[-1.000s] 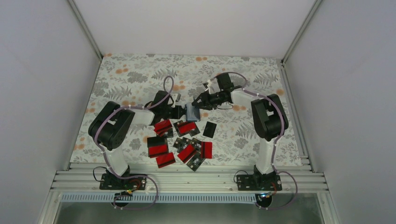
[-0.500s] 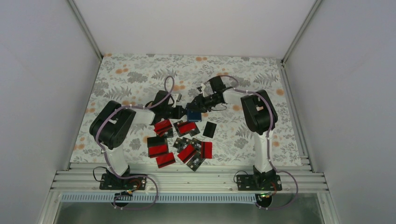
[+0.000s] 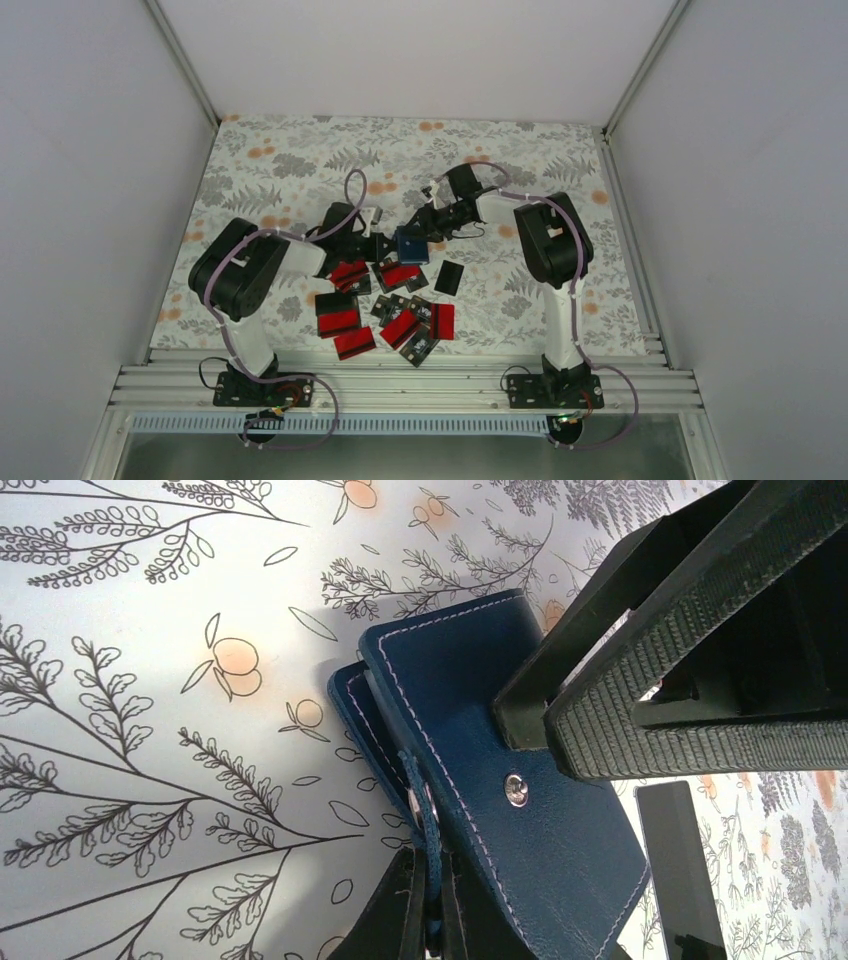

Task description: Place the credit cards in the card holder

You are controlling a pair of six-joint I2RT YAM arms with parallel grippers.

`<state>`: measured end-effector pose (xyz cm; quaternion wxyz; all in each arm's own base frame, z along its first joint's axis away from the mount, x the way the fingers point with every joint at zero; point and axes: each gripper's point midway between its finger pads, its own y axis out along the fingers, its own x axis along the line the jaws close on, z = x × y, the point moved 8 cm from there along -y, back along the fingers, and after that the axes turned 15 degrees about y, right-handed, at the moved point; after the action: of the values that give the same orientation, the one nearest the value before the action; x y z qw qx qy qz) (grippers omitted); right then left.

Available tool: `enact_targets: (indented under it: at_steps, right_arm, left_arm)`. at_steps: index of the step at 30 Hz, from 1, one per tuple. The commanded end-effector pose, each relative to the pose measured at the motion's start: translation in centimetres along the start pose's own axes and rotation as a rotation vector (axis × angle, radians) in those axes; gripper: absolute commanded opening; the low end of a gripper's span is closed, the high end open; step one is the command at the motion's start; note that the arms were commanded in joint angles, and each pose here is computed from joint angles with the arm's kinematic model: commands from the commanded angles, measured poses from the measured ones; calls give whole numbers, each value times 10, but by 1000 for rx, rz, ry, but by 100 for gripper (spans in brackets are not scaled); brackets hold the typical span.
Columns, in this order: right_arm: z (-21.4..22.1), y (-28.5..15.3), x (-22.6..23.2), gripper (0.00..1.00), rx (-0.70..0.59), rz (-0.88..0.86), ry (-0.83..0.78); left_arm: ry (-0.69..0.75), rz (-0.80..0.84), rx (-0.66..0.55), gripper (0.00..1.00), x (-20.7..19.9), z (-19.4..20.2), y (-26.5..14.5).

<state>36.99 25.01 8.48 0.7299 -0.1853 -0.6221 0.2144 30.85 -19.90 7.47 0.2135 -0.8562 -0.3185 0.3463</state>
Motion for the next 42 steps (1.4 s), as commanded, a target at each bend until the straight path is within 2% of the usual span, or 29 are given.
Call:
enact_targets:
  at_steps: [1,6,12,24,31,35,42]
  right_arm:
    - [1,8,-31,33,-21,112,59]
    - [2,9,-36,33,-20,125,66]
    - [2,8,-34,33,-20,124,63]
    - [5,9,-38,33,-15,130,69]
    - [5,9,-36,33,-17,127,66]
    - [4,9,-36,33,-16,125,66]
    - [1,9,-33,33,-17,126,65]
  left_arm:
    - [25,40,-105,2,-5,-17,-11]
    - [-45,16,-177,2,-3,-17,-22]
    - [-58,24,-176,2,0,-17,-18]
    - [-208,50,-252,2,3,-15,-23]
    - [-217,76,-243,3,4,-12,-19]
    - [-228,109,-280,3,1,-10,-22]
    - [-127,173,-294,6,-4,-12,-21]
